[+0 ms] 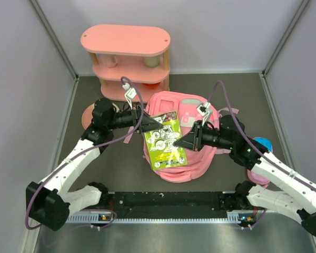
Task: Pack the student bag
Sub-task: Pick up the book from the center of the board, then place the book in the student bag.
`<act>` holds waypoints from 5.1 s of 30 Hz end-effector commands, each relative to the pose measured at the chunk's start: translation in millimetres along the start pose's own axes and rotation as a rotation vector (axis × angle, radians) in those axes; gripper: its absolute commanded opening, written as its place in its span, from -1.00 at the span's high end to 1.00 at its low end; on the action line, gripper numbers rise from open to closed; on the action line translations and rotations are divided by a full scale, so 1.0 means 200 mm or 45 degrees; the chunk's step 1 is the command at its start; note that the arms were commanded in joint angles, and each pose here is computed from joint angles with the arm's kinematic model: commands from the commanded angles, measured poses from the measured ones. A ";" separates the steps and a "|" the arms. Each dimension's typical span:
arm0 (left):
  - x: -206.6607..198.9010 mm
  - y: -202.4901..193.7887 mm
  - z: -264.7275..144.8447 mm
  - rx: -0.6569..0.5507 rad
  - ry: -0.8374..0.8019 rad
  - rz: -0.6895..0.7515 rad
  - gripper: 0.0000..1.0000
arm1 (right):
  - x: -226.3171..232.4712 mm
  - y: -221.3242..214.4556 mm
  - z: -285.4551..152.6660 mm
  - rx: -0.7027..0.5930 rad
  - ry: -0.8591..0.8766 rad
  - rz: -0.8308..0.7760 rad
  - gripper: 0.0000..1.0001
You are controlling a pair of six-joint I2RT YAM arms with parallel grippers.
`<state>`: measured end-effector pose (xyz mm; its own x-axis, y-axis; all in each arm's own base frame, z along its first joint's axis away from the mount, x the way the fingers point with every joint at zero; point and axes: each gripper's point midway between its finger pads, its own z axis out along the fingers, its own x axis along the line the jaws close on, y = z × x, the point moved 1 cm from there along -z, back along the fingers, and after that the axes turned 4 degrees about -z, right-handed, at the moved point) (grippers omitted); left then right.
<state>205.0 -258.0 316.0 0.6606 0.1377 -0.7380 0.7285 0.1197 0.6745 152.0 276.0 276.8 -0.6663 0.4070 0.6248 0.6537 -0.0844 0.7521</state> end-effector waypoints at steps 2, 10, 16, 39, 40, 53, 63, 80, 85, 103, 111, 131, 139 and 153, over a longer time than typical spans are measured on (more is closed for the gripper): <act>-0.14 0.01 0.00 0.030 -0.114 0.133 1.00 | 0.01 0.31 -0.03 -0.209 -0.027 -0.091 0.92; 0.05 0.16 -0.08 -0.323 0.303 0.088 1.00 | -0.34 0.24 -0.21 -0.338 -0.537 0.097 -0.92; 0.01 0.31 -0.19 -0.718 0.314 0.016 1.00 | -0.28 0.01 -0.24 -0.383 -0.302 0.406 -0.97; -0.04 0.30 -0.13 -0.804 -0.027 -0.235 1.00 | -0.09 0.03 0.00 -0.519 0.182 0.612 -0.98; -0.06 0.31 -0.14 -0.815 -0.054 -0.228 1.00 | -0.09 0.05 0.00 -0.545 0.177 0.612 -0.98; -0.04 0.23 -0.10 -0.783 -0.205 -0.345 1.00 | -0.02 0.18 0.05 -0.634 0.308 0.565 -0.40; 0.12 0.14 -0.04 -0.635 0.036 -0.363 0.18 | -0.14 0.16 -0.02 -0.699 0.096 0.530 1.00; 0.34 -0.60 0.00 0.329 0.701 0.173 -0.98 | -0.60 0.06 -0.79 -0.883 -0.998 0.311 1.00; 0.28 -0.80 0.10 0.644 0.661 0.451 -0.97 | -0.58 0.10 -0.88 -0.914 -1.059 0.284 1.00; 0.49 -0.97 0.15 0.957 0.797 0.548 -0.46 | -0.60 -0.02 -0.80 -0.850 -0.977 0.411 1.00; 0.52 -1.01 0.17 0.993 0.813 0.544 -0.04 | -0.62 -0.03 -0.79 -0.845 -0.983 0.423 0.99; 0.47 -0.73 0.21 0.641 1.015 0.594 1.00 | -0.62 -0.08 -0.84 -0.841 -0.983 0.434 0.94; 0.36 -0.35 0.25 0.287 1.165 0.574 1.00 | -0.50 -0.13 -0.89 -0.921 -0.678 0.545 1.00; 0.32 0.04 0.22 -0.030 1.088 0.329 1.00 | -0.23 -0.02 -0.84 -0.669 -0.519 0.272 1.00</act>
<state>212.6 -295.7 202.1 0.5189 0.8326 -0.1940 0.6798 -0.2643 0.6841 132.2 77.6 222.6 -0.0598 0.6954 0.7162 0.3888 -0.6446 0.6583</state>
